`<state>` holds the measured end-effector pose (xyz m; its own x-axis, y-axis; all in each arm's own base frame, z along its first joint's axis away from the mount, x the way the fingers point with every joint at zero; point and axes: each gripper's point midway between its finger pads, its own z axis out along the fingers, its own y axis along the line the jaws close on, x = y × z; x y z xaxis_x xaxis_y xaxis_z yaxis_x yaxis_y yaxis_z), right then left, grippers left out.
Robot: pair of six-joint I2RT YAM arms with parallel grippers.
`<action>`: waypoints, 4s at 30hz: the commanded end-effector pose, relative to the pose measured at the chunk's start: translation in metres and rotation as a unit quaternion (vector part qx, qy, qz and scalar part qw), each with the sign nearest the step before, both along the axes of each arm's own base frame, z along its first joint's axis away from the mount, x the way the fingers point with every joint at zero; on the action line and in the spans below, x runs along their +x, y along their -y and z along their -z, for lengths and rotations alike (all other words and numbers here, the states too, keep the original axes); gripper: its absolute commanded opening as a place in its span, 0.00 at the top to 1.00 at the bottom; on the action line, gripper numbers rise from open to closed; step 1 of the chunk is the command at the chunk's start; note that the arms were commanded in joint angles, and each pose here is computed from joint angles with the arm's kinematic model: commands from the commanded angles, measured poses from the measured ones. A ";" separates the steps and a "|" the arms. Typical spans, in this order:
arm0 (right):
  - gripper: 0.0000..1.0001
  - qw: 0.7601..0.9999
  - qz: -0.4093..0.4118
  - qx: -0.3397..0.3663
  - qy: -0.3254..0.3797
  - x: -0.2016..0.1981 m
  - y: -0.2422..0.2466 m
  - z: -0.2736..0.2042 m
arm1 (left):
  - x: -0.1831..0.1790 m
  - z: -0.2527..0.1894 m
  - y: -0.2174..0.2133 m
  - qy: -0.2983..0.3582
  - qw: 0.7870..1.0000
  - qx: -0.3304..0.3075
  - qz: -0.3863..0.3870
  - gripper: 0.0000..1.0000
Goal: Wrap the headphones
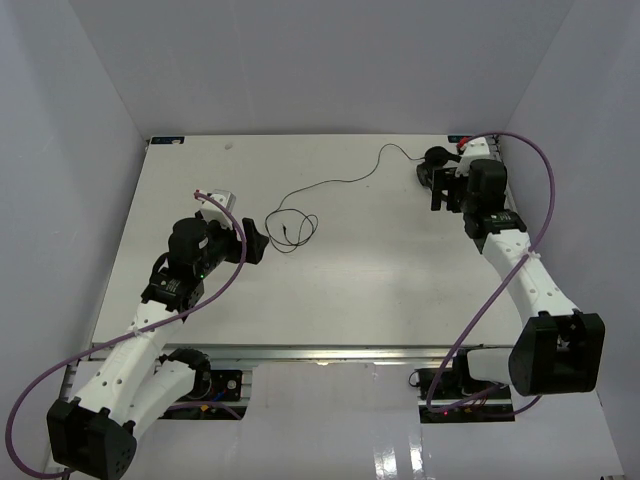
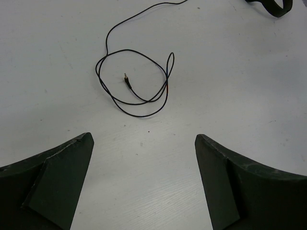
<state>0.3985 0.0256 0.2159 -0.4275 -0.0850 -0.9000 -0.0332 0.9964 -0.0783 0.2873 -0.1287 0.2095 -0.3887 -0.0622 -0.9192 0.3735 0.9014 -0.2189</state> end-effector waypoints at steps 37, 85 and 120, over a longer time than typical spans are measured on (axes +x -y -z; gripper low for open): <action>0.33 0.948 0.292 0.075 -0.106 0.173 0.132 0.155 | 0.006 0.006 -0.001 -0.001 1.000 0.014 0.003 0.02; 0.92 0.962 -0.142 0.154 -0.174 -0.001 -0.011 0.138 | -0.036 -0.004 0.064 0.021 0.972 -0.055 0.228 0.02; 0.92 0.910 -0.376 0.148 0.087 -0.105 -0.084 -0.132 | 0.024 -0.013 0.237 0.360 0.859 0.064 0.358 0.02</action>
